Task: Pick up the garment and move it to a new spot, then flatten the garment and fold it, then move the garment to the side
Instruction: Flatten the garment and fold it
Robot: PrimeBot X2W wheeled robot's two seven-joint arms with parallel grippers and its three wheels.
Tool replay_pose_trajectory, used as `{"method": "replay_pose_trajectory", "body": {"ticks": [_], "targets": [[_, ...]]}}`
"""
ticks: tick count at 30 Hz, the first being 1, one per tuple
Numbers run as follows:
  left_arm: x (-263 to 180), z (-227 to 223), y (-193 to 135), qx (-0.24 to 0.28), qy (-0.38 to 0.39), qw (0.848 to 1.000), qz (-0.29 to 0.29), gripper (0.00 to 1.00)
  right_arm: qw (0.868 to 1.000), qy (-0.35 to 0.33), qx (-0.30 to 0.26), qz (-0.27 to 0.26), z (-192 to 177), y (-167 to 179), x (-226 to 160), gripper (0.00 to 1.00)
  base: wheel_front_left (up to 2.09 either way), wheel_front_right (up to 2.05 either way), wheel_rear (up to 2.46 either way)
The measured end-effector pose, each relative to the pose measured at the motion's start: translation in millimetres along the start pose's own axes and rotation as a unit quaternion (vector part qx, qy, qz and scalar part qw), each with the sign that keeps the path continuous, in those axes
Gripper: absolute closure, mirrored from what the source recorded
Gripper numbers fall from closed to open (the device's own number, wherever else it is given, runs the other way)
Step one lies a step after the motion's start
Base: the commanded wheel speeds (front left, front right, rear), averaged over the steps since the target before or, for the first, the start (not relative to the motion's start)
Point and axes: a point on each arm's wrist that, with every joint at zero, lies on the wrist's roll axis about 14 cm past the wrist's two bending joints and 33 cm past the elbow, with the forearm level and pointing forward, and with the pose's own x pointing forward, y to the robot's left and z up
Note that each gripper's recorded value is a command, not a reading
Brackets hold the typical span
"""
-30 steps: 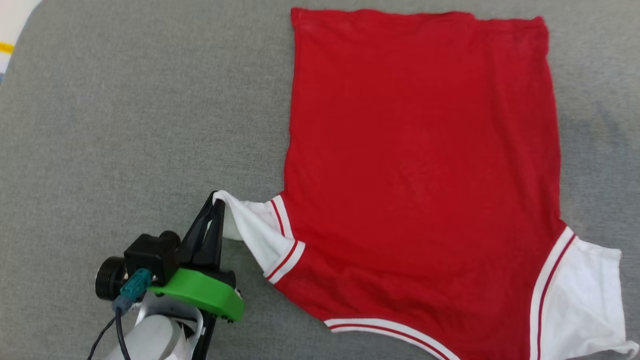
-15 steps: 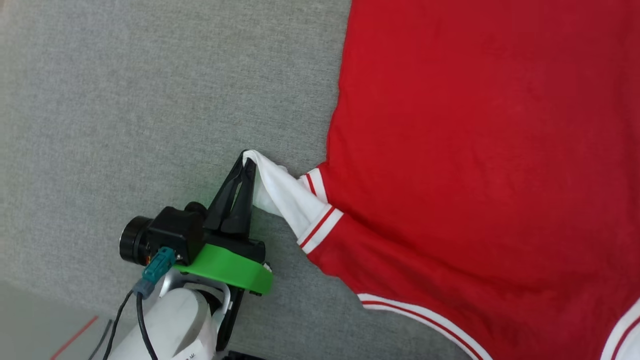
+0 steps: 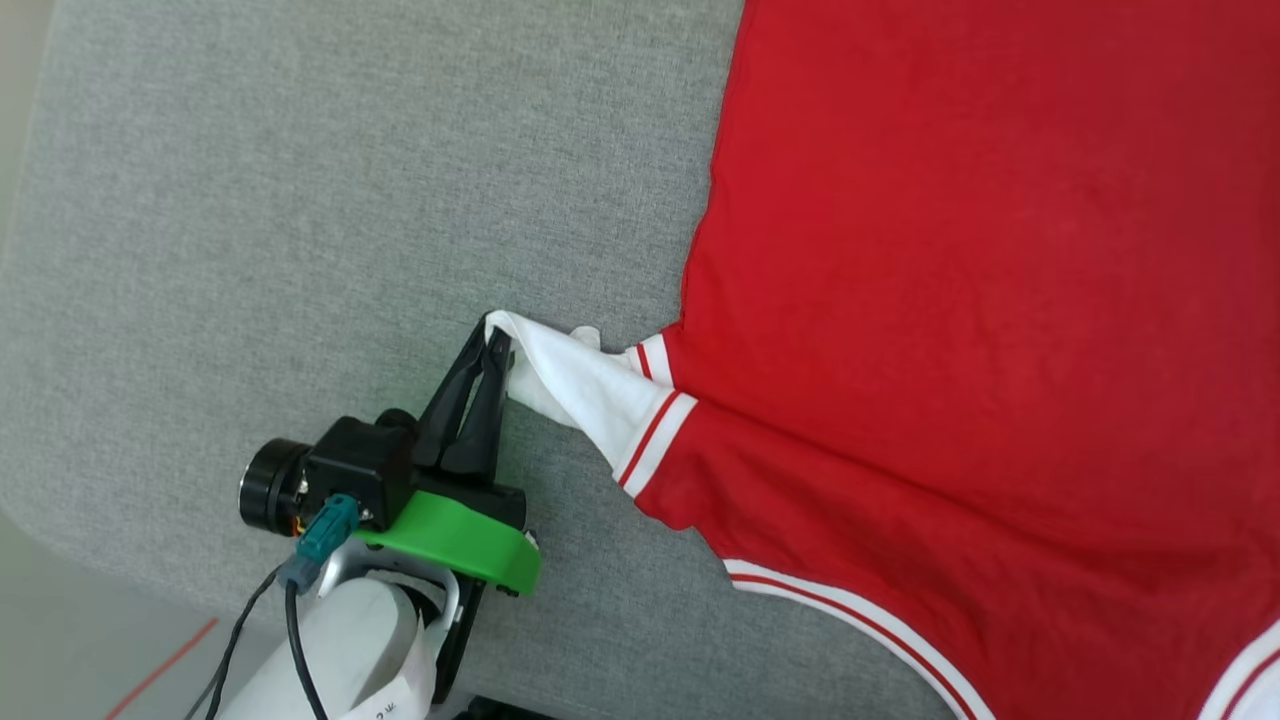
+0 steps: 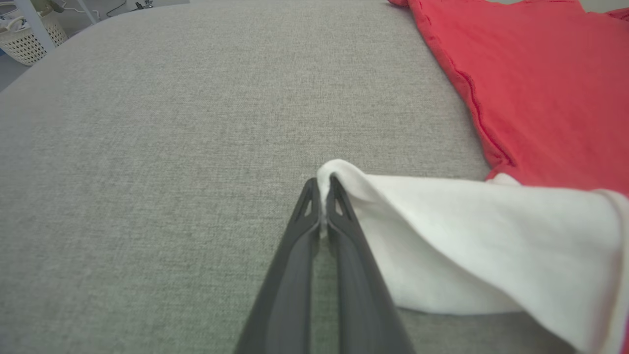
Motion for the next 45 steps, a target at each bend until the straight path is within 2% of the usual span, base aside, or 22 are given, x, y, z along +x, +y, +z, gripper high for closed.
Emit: {"method": "replay_pose_trajectory", "body": {"ticks": [5, 8, 16, 20, 29, 34, 37, 38, 39, 40, 45], "targets": [[-13.3, 9.2, -0.2, -0.002, -0.012, 1.0, 0.005, 1.0, 0.996, -0.082, -0.023, 0.015, 21.8, 11.0, -40.7, 1.0, 0.0, 0.0, 0.0], [-25.1, 12.7, 1.8, -0.005, -0.016, 1.0, 0.013, 1.0, 0.993, -0.106, -0.048, 0.019, 17.2, 13.8, -70.1, 1.0, 0.0, 0.0, 0.0], [-54.6, 17.6, 7.4, -0.009, -0.02, 0.999, 0.025, 1.0, 0.989, -0.106, -0.104, 0.012, -34.0, 11.6, -144.7, 1.0, 0.0, 0.0, 0.0], [-55.4, 27.3, -4.0, -0.009, -0.035, 0.999, 0.005, 1.0, 0.992, -0.079, -0.102, 0.003, -82.9, 2.7, -176.2, 1.0, 0.0, 0.0, 0.0], [-58.0, 41.8, -26.2, -0.011, -0.058, 0.998, -0.029, 1.0, 1.0, -0.026, 0.014, -0.002, -216.3, -1.2, -218.4, 1.0, 0.0, 0.0, 0.0], [-57.8, 48.8, -35.3, -0.011, -0.068, 0.997, -0.042, 1.0, 0.995, 0.014, 0.093, 0.009, -289.3, 21.9, -223.3, 1.0, 0.0, 0.0, 0.0], [-56.8, 49.2, -37.5, -0.011, -0.068, 0.997, -0.044, 1.0, 0.988, 0.041, 0.146, 0.009, -330.7, 38.6, -217.0, 1.0, 0.0, 0.0, 0.0], [-56.6, 48.2, -37.4, -0.01, -0.065, 0.997, -0.044, 1.0, 0.988, 0.036, 0.149, 0.006, -329.0, 37.3, -215.9, 0.81, 0.0, 0.0, 0.0], [-56.3, 47.2, -37.0, -0.01, -0.063, 0.997, -0.044, 1.0, 0.988, 0.028, 0.151, 0.003, -325.7, 35.2, -215.0, 0.13, 0.0, 0.0, 0.0], [-56.0, 47.1, -36.7, -0.009, -0.062, 0.997, -0.044, 1.0, 0.988, 0.015, 0.152, -0.002, -320.5, 32.3, -214.9, 0.0, 0.0, 0.0, 0.0], [-56.2, 50.1, -37.9, -0.009, -0.066, 0.997, -0.044, 1.0, 0.988, -0.071, 0.136, -0.032, -268.4, 4.6, -224.5, 0.0, 0.0, 0.0, 0.0]]}}
